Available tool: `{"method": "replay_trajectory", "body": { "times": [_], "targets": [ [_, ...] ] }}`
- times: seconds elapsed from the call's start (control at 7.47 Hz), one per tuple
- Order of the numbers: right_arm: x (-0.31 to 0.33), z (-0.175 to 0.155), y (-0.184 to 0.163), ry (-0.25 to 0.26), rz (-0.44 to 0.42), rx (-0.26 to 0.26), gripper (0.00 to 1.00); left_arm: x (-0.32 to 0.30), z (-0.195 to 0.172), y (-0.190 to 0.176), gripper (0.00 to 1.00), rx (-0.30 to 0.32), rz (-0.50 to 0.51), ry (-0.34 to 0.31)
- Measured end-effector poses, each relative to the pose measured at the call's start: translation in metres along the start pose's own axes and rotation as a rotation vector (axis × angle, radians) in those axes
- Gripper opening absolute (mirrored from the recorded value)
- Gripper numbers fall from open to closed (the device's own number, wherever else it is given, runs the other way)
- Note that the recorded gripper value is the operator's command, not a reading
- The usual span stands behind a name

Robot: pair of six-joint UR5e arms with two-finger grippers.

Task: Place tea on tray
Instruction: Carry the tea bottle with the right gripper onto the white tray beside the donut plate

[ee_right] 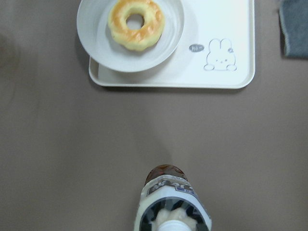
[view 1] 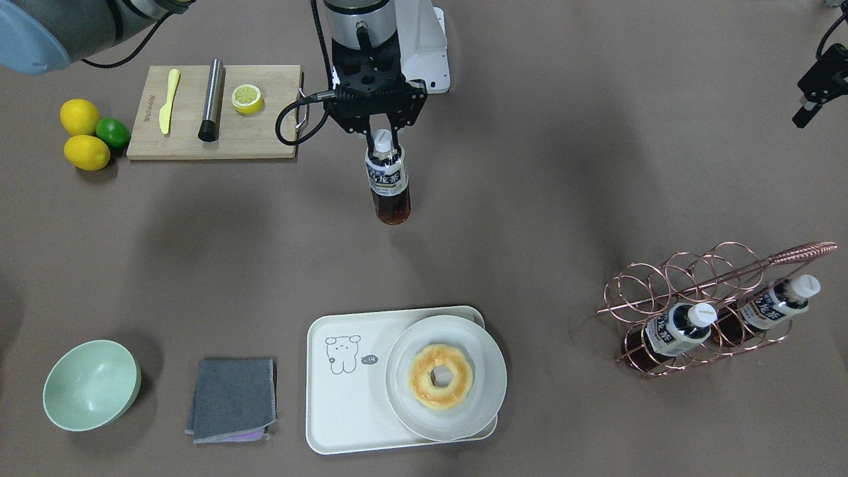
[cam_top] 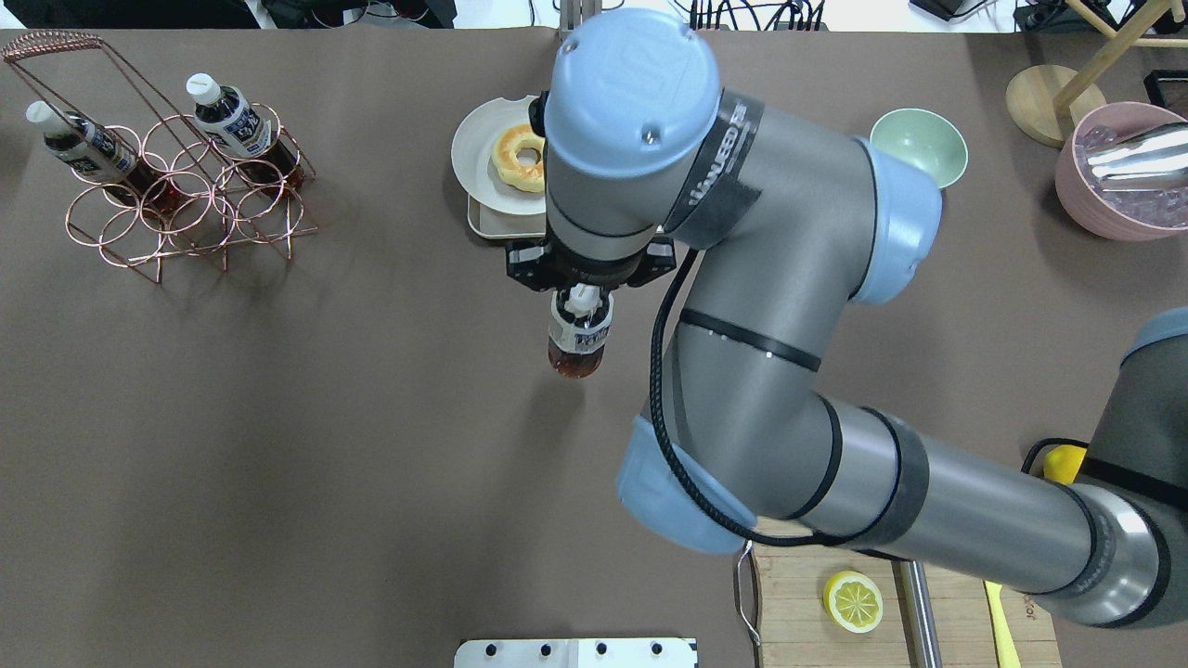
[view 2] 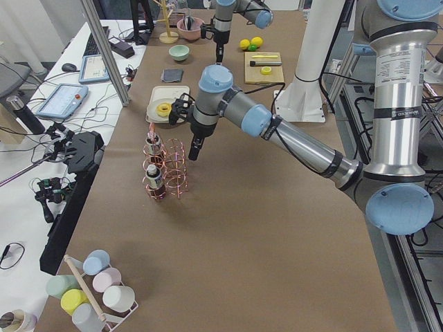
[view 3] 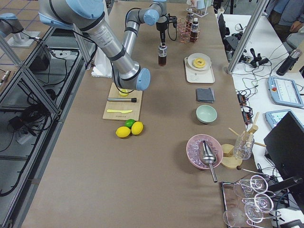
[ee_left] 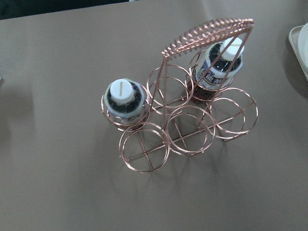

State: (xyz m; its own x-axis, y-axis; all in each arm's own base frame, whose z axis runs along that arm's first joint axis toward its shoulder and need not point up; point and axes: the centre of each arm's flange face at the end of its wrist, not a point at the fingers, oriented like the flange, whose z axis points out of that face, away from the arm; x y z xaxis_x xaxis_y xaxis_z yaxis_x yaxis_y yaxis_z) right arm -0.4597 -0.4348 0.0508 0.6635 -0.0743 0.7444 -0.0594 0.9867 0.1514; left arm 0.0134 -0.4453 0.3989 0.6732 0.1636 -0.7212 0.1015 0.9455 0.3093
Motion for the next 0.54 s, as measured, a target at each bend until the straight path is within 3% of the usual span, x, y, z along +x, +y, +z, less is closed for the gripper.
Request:
{"method": "replay_trajectory", "body": {
  "times": [0.27,0.54],
  "targets": [
    [0.028,-0.003,-0.085,0.031,-0.001,0.019,0.0,-0.043,-0.011,0.053,0.96,-0.004,-0.052,0.018],
    [0.047,0.027,-0.186,0.026,0.018,0.031,0.0,-0.062,-0.018,0.094,0.96,-0.011,-0.074,0.063]
  ]
}}
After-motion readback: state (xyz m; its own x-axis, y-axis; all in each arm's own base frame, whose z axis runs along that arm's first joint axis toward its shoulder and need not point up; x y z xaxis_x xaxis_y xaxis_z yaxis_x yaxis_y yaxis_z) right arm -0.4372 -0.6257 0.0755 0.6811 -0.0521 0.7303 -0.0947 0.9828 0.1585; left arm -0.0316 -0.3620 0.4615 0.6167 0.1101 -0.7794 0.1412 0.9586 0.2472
